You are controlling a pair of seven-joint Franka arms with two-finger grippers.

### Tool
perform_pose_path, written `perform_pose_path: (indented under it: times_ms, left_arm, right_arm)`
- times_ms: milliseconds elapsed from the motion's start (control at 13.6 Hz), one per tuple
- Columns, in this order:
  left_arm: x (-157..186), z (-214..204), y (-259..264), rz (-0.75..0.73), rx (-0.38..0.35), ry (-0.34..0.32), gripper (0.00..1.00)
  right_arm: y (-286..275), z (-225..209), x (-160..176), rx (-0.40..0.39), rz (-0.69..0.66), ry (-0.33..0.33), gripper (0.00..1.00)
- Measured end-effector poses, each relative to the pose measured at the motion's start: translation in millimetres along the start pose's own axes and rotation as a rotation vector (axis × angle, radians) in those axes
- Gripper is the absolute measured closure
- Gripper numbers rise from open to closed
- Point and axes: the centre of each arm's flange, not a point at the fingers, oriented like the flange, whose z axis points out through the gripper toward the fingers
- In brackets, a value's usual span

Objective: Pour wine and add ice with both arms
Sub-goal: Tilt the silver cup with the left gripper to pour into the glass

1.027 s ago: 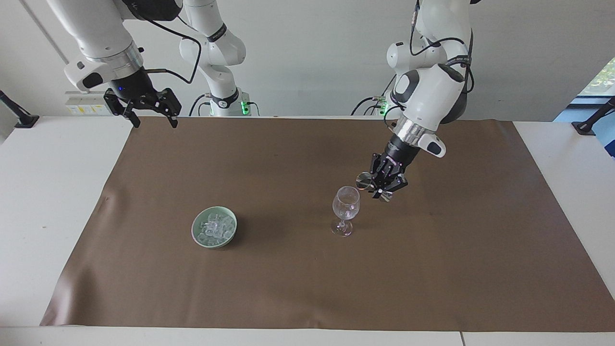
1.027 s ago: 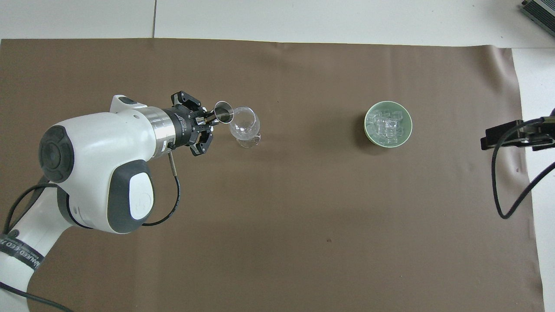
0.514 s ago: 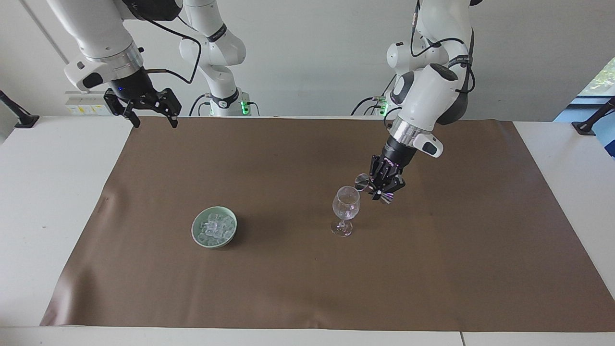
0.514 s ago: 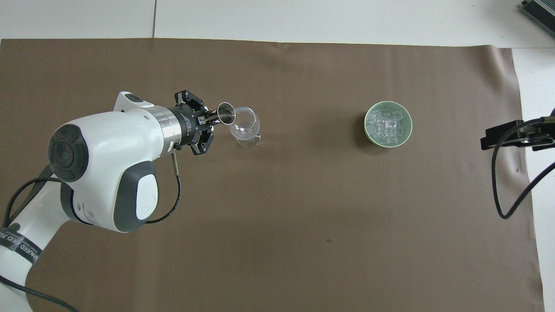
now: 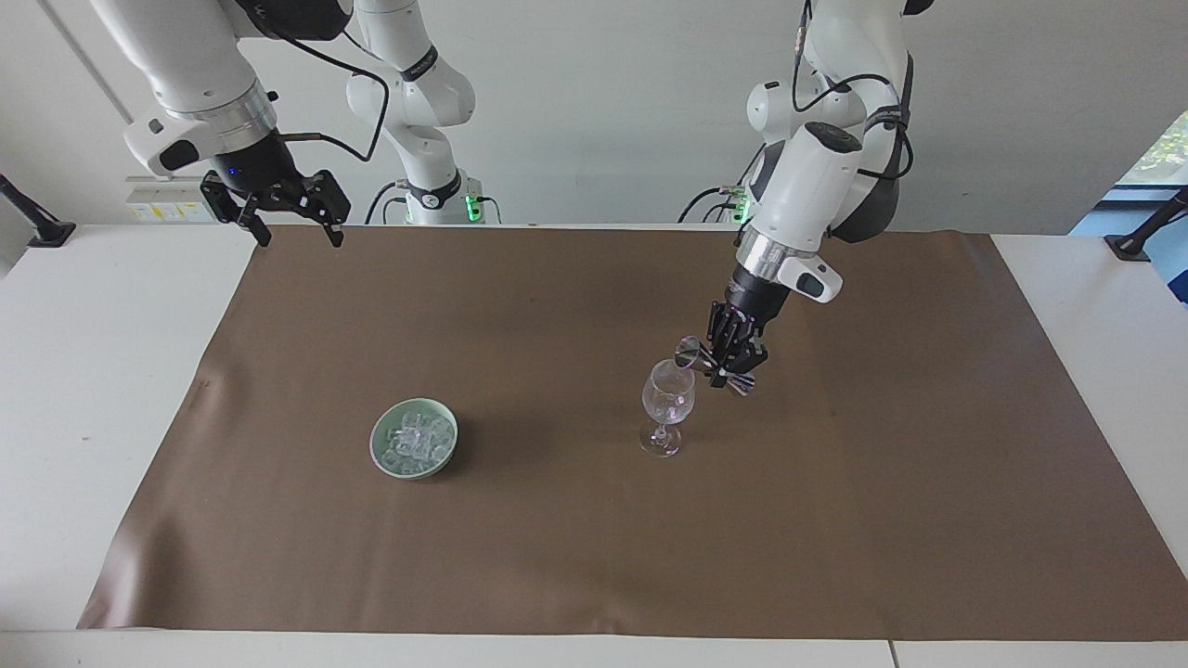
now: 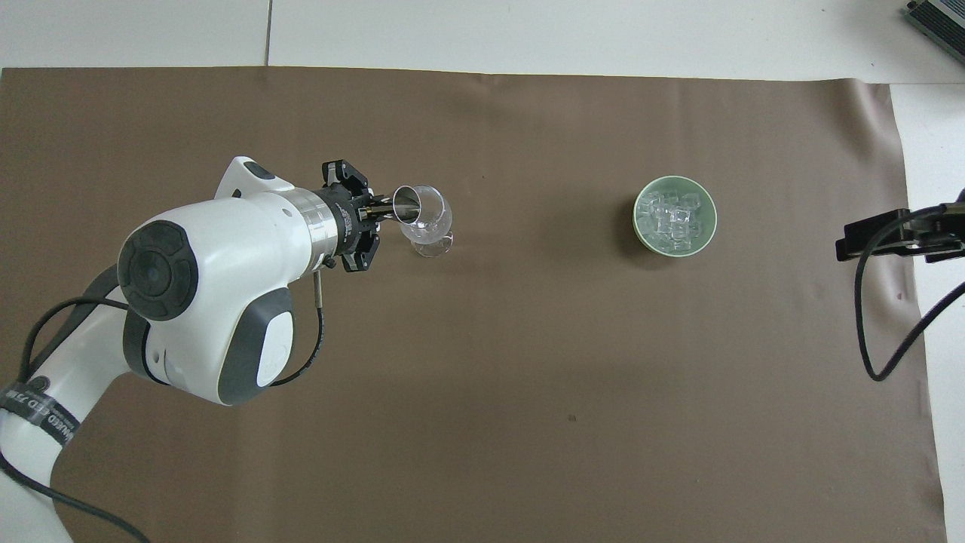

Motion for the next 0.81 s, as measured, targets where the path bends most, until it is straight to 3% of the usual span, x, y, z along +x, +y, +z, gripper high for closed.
perform_pose_path:
  times_ms: [807]
  left_arm:
    - [-12.4, 2.4, -7.0, 0.157, -0.027, 0.069, 0.78]
  right_arm:
    - [0.0, 0.0, 0.0, 0.0, 0.0, 0.0, 0.0]
